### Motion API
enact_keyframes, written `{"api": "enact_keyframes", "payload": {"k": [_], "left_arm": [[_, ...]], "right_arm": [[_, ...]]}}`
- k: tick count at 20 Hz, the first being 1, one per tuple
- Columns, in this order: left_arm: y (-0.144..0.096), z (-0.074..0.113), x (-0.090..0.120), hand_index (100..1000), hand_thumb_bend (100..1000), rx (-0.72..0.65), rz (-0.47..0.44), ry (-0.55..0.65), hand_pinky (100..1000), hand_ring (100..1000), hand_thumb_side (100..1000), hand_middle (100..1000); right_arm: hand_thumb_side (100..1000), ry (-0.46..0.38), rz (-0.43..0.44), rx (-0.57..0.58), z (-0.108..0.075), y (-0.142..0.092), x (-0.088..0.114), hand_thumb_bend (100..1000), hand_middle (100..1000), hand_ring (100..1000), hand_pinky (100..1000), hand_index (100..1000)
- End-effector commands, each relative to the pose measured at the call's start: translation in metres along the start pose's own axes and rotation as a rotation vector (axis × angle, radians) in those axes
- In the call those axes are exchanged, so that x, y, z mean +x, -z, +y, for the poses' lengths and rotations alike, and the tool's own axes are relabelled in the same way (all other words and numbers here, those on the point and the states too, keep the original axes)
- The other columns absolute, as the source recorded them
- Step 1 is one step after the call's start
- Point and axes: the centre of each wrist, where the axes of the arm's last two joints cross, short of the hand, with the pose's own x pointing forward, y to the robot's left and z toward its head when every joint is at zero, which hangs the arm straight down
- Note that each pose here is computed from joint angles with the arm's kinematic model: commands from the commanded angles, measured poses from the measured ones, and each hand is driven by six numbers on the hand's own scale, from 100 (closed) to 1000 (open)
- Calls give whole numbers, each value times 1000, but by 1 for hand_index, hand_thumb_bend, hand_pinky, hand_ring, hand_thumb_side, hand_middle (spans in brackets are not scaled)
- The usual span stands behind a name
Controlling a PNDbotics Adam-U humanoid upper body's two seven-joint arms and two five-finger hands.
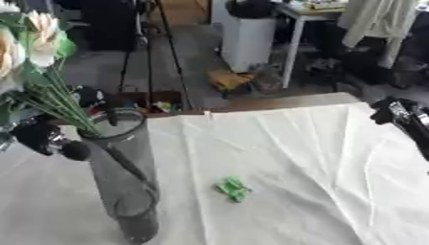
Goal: Arrange flowers into the vase.
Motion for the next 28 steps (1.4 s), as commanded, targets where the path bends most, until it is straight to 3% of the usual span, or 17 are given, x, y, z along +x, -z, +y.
{"api": "enact_keyframes", "payload": {"k": [1, 7, 15, 28], "left_arm": [[-1, 7, 6, 888, 1000, 13, -23, 10, 856, 724, 809, 566], [-1, 10, 15, 892, 1000, 14, -57, 9, 859, 727, 807, 570], [-11, 15, 41, 897, 1000, 41, -73, 56, 859, 735, 787, 579], [-18, 9, 38, 907, 1000, 30, -17, 79, 862, 747, 810, 598]], "right_arm": [[960, -29, -26, -25, -15, 5, 8, 100, 690, 645, 663, 517], [960, -30, -25, -26, -16, 5, 8, 100, 690, 646, 663, 517], [960, -31, -25, -29, -17, 5, 9, 100, 690, 646, 663, 517], [960, -33, -24, -31, -18, 4, 8, 100, 689, 646, 663, 517]]}}
